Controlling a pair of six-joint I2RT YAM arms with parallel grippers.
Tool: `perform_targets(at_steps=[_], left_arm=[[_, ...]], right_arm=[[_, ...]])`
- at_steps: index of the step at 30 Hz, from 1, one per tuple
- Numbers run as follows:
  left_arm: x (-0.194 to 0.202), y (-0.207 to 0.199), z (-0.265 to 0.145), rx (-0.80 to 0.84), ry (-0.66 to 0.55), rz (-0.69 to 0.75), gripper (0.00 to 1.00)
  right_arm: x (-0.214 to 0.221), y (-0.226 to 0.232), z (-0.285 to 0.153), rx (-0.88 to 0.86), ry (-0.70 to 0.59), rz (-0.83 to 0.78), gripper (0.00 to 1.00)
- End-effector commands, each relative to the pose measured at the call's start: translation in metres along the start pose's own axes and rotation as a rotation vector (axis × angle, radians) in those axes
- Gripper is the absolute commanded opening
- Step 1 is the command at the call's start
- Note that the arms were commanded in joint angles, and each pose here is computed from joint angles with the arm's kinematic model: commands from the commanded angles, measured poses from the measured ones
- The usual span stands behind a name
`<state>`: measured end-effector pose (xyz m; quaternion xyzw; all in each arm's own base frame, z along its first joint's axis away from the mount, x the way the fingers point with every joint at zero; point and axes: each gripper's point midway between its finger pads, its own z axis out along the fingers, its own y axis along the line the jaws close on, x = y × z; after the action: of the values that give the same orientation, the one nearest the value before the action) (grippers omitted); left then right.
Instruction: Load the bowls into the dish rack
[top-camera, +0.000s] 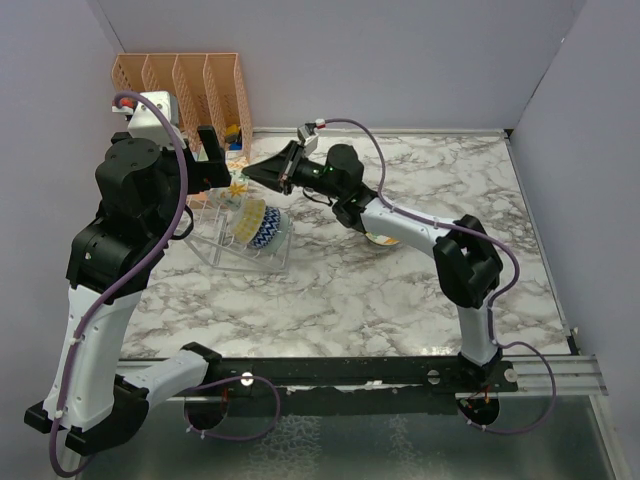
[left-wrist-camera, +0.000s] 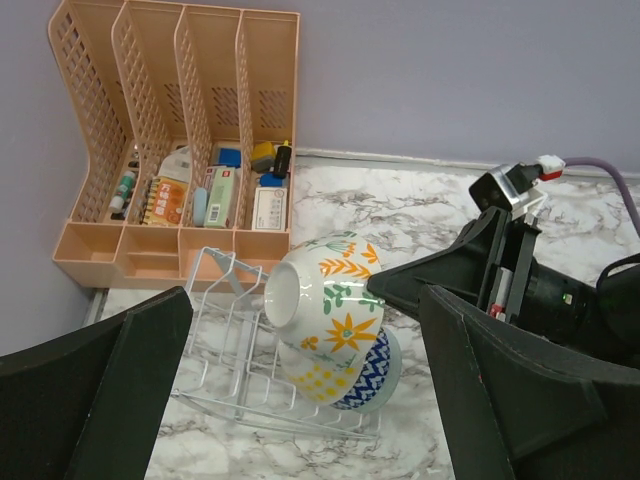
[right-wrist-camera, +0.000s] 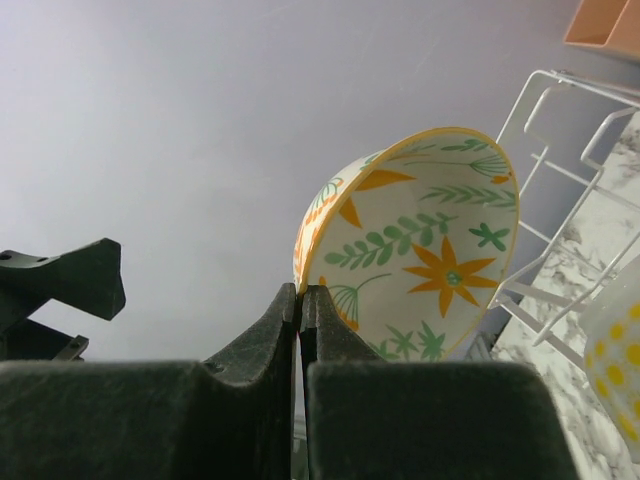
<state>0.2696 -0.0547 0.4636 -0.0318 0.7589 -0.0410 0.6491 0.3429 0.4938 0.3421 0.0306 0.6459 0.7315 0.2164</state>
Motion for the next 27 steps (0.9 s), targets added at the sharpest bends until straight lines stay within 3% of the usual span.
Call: perform_targets(at_steps=[1, 27], left_arm=[[-0.011, 0.004, -0.008, -0.01, -0.033, 0.005, 0.99], [0.0, 0.001, 0.002, -0.01, -0.003, 0.014, 0.99]], right_arm=[[0.002, 0.018, 0.002, -0.151, -0.033, 0.07, 0.01], [0.029, -0.073, -0.008, -0.065, -0.015, 0.259, 0.01]])
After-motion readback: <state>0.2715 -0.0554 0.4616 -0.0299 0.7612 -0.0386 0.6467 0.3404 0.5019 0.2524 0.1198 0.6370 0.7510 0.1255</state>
